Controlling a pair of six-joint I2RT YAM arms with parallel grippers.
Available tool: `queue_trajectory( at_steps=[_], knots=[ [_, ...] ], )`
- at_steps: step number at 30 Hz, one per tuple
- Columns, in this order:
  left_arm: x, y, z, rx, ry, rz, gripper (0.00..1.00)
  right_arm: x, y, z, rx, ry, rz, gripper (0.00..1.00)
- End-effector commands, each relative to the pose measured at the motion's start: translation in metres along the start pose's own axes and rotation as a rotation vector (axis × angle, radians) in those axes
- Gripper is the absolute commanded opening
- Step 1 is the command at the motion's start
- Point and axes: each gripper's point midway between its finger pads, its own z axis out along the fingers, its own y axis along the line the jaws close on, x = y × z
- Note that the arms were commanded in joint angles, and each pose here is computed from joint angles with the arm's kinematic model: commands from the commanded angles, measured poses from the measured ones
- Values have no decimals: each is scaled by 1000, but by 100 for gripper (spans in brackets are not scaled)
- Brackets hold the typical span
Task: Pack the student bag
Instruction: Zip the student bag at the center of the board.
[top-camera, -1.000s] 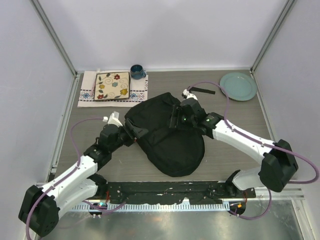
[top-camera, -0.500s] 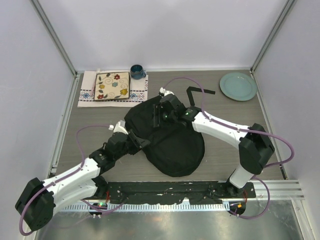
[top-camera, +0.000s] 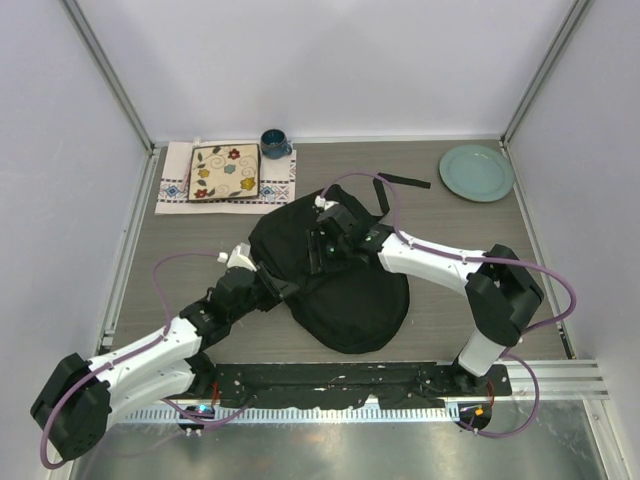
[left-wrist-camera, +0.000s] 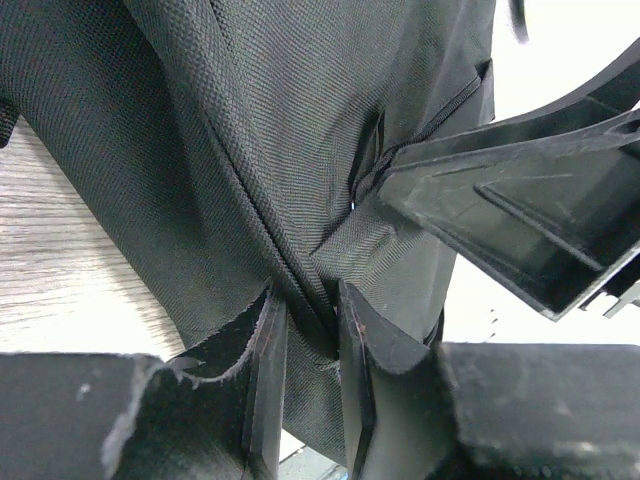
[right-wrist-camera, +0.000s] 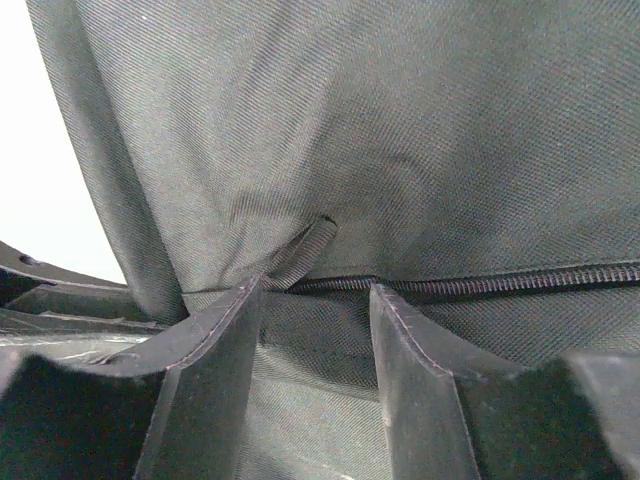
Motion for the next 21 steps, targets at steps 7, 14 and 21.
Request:
queue_trajectory(
  at_steps=[7,14,21],
  knots=[
    [-2,-4,3,31,-22,0,26,13,8,-2,-44,6,32,52],
    [-1,-1,5,20,-16,3,24,-7,27,-2,-70,-70,115,50],
    [-2,-3,6,21,-20,4,22,-2,27,6,100,-102,102,43]
  ],
)
